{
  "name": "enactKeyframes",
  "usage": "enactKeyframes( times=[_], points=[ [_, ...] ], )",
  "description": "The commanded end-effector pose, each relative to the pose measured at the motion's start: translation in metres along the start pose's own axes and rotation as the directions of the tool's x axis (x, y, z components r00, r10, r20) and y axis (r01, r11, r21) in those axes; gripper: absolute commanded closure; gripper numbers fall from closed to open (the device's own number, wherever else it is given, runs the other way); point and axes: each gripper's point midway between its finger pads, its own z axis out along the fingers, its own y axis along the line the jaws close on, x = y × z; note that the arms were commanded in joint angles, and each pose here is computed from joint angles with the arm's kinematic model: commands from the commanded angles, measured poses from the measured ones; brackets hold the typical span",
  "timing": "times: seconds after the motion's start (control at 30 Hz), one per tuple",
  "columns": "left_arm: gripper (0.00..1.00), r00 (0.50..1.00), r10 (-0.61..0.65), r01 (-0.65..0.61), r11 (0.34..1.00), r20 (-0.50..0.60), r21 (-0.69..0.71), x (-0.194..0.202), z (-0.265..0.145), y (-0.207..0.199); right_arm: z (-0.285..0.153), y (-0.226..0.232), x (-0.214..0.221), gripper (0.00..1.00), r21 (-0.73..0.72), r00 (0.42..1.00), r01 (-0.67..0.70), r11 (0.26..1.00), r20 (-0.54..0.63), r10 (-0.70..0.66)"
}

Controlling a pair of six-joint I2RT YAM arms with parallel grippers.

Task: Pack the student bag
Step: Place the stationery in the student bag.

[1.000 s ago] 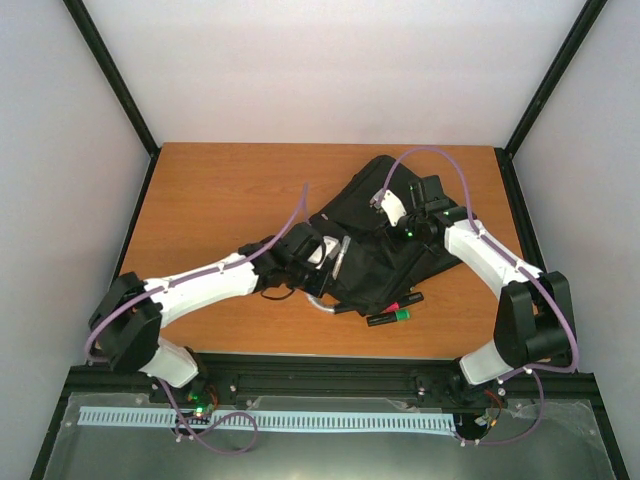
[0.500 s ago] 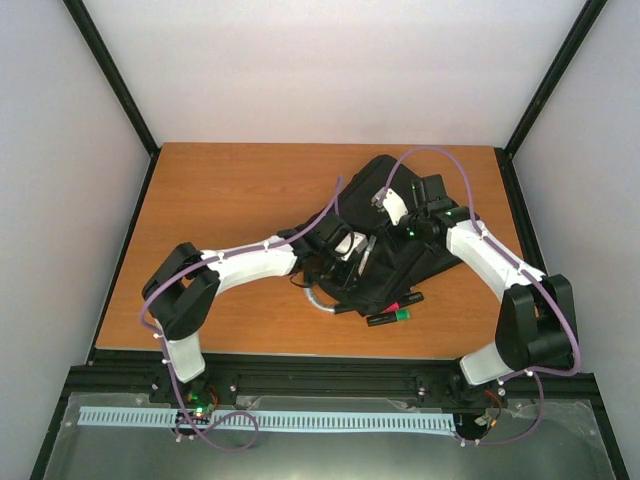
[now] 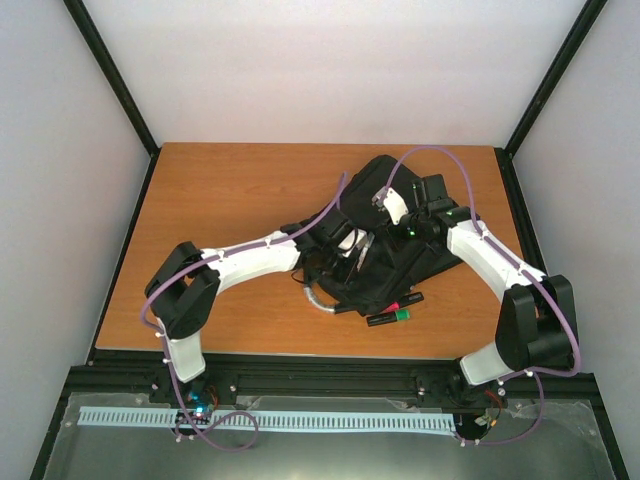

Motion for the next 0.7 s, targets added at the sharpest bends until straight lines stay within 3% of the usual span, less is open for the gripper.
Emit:
enactKeyframes(
  times=[0.0,0.23,0.5,0.67],
  points=[
    [0.99,1.0,0.014,-0.013,1.0,0.026,-0.018,-0.018,-0.004,-0.001,-0.007,-0.001,-0.009,0.97,0.007,0.999,0.024,1.0,0.037,-0.024],
    [0.99,0.998,-0.023,0.031,0.988,-0.053,0.151,-0.006,-0.004,-0.03,-0.014,0.001,-0.016,0.97,0.021,0.997,0.036,0.999,0.067,-0.038],
    [0.99,0.987,-0.141,0.151,0.977,-0.072,0.149,-0.034,0.004,-0.013,-0.016,0.002,-0.016,0.97,0.018,0.996,0.039,0.999,0.074,-0.04],
    [0.93,0.985,-0.172,0.173,0.978,-0.023,0.117,-0.061,0.006,0.006,-0.013,0.003,-0.014,0.97,0.003,0.997,0.036,0.999,0.065,-0.036]
  ],
)
